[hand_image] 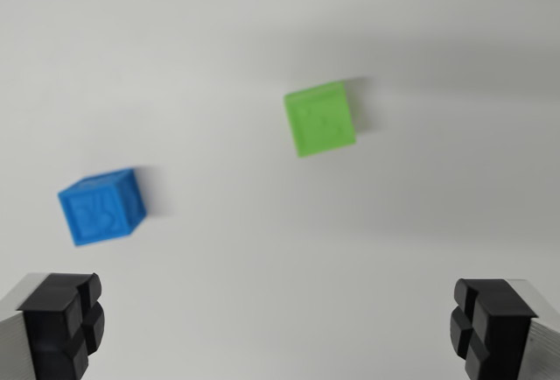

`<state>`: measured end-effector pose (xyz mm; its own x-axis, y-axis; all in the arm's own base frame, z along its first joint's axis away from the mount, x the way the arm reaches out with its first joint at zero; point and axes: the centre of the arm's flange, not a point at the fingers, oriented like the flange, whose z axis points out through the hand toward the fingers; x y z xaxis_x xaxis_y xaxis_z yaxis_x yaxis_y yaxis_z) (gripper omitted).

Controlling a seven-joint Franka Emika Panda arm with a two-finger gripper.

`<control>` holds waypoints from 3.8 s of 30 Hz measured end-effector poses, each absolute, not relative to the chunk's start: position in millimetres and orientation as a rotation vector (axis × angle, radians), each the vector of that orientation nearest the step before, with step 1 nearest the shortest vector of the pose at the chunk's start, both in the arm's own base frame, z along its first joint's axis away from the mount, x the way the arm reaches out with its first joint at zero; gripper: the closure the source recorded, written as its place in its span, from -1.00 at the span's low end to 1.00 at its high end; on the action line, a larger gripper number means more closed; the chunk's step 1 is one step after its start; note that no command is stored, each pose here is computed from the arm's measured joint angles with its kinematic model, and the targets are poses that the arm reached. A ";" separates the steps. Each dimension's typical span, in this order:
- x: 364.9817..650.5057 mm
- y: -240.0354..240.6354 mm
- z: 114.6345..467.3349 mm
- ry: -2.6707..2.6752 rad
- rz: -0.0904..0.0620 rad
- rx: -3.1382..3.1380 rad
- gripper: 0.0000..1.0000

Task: Stack cube

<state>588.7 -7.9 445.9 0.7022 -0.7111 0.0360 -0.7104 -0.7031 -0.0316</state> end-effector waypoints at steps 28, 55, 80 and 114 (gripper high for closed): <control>575.7 22.1 407.6 1.129 -0.052 -2.917 -1.00; 550.4 77.2 342.1 0.988 -0.028 -2.972 -1.00; 522.7 139.2 266.1 0.831 -0.001 -3.027 -1.00; 511.3 161.3 143.8 0.775 0.013 -3.044 -1.00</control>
